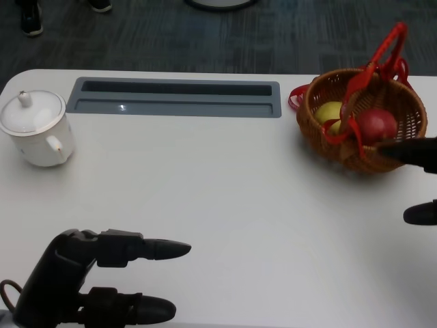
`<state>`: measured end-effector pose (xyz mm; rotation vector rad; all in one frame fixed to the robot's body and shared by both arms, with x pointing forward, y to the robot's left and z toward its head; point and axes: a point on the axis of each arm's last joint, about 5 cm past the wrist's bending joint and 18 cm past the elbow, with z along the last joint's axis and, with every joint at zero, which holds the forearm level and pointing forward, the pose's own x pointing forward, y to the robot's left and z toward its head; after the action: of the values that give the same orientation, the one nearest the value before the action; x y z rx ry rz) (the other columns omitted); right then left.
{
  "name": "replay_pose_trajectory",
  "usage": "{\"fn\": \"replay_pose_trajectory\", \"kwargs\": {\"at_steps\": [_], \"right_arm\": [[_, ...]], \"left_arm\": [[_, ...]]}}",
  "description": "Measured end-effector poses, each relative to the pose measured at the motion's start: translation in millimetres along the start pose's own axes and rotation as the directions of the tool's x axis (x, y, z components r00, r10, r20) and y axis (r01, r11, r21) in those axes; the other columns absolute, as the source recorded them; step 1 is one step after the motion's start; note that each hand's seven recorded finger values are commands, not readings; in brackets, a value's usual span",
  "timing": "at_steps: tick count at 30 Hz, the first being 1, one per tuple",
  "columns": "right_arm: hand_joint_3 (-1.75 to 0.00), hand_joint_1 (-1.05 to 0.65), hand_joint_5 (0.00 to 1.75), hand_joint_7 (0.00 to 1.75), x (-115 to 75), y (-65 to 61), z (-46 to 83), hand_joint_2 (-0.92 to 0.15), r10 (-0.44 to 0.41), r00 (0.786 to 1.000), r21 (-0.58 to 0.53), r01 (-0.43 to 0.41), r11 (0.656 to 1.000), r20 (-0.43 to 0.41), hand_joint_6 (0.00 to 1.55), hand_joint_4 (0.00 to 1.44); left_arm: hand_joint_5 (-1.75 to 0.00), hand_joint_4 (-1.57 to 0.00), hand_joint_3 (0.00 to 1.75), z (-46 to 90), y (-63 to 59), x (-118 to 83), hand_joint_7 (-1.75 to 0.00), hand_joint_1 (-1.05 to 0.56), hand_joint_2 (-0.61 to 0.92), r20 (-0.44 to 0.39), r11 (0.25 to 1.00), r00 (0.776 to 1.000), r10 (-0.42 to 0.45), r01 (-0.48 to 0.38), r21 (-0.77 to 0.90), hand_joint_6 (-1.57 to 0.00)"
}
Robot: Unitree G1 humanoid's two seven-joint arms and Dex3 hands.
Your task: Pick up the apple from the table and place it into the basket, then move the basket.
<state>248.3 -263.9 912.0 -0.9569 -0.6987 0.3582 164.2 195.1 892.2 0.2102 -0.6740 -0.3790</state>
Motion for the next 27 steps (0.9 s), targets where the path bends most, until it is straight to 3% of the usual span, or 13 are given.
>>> {"fn": "replay_pose_trajectory", "kwargs": {"at_steps": [9, 21, 27], "right_arm": [[0.00, -0.67, 0.00, 0.00, -23.7, 17.4, 36.5, -0.77, -0.098, 0.988, 0.185, 0.074, 0.980, 0.122, 0.67, 0.73], [0.00, -0.58, 0.01, 0.01, -9.6, 41.8, 71.5, -0.76, -0.114, 0.970, 0.397, 0.021, 0.918, 0.214, 0.66, 0.70], [0.00, -0.49, 0.01, 0.01, -1.0, 58.8, 80.9, -0.75, -0.126, 0.965, 0.520, -0.012, 0.854, 0.230, 0.68, 0.72]], "left_arm": [[0.00, -1.12, 0.00, 0.4, 1.5, 1, 0.00, -0.42, 0.70, 0.007, 1.000, 1.000, -0.001, 0.001, -0.001, -1.04], [0.00, -1.11, 0.00, 1.1, 3.1, 1, 0.00, -0.45, 0.70, 0.010, 1.000, 1.000, -0.005, 0.005, 0.005, -1.03], [0.00, -1.11, 0.00, 1.9, 3.4, 2, 0.00, -0.44, 0.69, 0.015, 1.000, 1.000, -0.006, 0.006, 0.008, -1.03]]}}
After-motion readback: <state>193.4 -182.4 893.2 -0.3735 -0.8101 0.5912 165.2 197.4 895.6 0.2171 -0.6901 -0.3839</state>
